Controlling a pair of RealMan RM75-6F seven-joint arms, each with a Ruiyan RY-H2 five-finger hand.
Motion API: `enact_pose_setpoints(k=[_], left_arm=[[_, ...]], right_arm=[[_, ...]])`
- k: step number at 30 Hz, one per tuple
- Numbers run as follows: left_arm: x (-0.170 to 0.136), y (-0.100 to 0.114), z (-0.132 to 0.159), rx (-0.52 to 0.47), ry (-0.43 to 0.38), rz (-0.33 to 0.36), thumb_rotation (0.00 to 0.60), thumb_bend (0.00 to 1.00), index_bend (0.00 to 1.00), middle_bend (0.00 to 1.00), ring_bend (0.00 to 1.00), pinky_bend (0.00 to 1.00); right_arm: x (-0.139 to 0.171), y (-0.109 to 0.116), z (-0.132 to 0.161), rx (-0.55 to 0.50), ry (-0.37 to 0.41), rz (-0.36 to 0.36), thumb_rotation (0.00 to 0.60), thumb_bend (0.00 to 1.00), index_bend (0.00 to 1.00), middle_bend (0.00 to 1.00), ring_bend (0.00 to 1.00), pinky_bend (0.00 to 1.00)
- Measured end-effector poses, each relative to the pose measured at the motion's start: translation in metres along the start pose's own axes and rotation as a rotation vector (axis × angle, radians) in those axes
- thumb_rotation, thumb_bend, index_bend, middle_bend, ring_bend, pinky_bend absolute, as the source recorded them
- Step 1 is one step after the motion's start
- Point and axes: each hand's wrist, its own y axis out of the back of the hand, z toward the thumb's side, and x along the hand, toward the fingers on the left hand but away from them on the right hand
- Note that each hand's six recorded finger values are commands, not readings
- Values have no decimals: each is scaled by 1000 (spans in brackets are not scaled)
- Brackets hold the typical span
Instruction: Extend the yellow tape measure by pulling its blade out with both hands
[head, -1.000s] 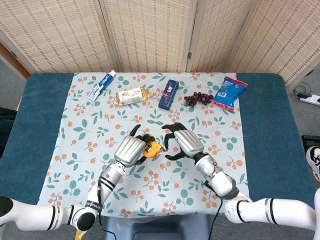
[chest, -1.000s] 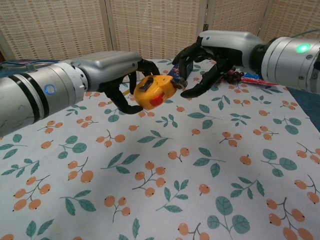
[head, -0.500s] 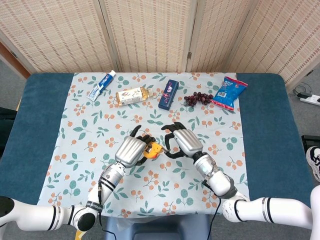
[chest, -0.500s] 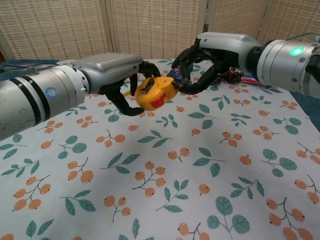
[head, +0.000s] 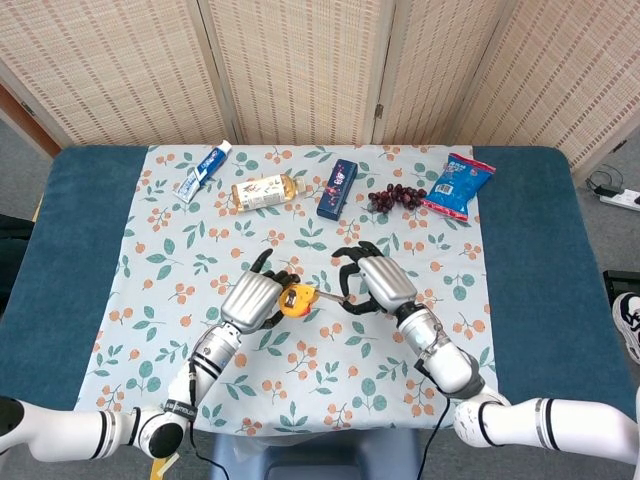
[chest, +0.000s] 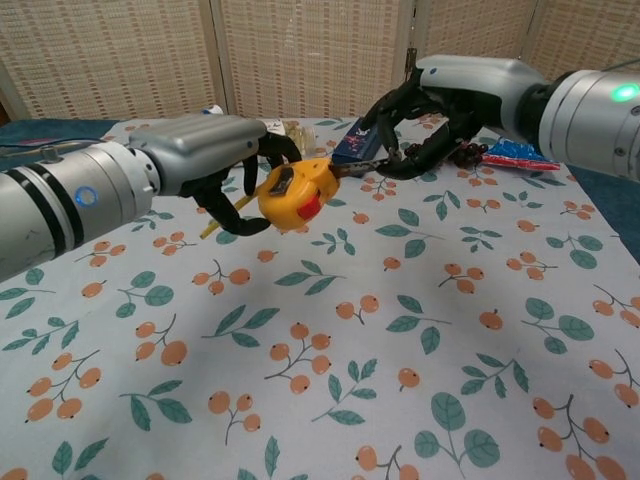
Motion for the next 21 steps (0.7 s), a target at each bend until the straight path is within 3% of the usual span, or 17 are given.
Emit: enact_pose_setpoints(k=[21], left_arm=[[-4,-41,-68,52,43,-21,600,442,660,602,472,44]], right_arm=[[64,57,-13,-57,0,-76,600,569,711,234,169,57]])
